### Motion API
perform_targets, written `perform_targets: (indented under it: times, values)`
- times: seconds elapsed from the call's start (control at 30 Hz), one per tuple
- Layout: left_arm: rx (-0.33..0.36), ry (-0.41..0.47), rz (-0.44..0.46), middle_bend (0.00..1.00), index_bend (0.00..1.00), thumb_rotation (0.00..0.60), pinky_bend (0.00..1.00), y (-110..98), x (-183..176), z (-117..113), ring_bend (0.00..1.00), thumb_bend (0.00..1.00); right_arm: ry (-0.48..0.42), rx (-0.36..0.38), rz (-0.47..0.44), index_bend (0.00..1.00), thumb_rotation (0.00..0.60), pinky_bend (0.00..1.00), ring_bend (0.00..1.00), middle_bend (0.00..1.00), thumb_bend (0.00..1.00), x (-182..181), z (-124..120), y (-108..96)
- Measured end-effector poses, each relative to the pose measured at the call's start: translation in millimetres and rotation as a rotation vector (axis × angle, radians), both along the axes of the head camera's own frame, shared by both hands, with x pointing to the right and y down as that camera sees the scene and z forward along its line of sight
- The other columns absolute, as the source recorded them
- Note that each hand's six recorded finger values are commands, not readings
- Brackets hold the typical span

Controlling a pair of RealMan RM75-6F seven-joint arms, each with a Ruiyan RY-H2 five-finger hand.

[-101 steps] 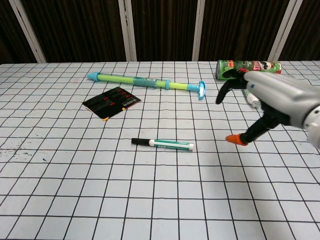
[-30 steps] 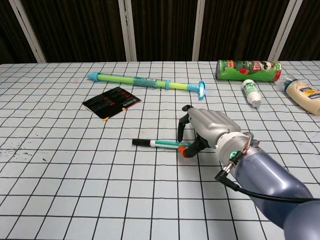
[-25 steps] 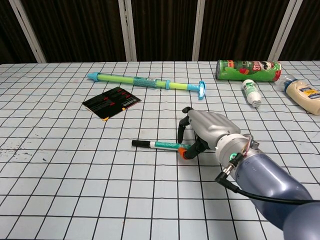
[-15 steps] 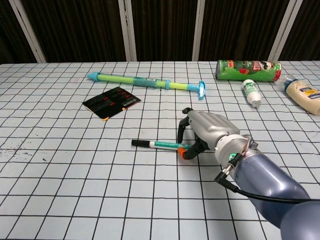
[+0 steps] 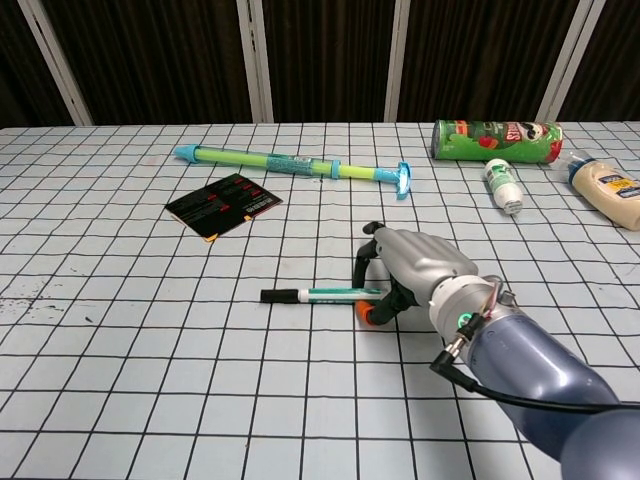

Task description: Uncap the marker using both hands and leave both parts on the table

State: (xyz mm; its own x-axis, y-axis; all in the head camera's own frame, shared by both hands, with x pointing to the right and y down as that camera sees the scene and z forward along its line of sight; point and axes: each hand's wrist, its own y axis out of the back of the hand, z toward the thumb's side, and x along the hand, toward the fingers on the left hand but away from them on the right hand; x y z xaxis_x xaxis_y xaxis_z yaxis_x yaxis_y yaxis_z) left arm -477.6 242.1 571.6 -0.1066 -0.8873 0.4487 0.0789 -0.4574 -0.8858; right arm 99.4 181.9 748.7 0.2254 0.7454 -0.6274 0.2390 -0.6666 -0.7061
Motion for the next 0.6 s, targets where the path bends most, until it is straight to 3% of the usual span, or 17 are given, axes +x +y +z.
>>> perform_targets:
  times: [0.6]
  values:
    - [0.013,0.039,0.023,0.02,0.07,0.600,0.06,-1.4,10.7,-0.1,0.00,0.37,-0.089,0.004,0.059,0.58,0.600,0.08,0.10,0.04,0.40,8.6,-18.1,-9.6]
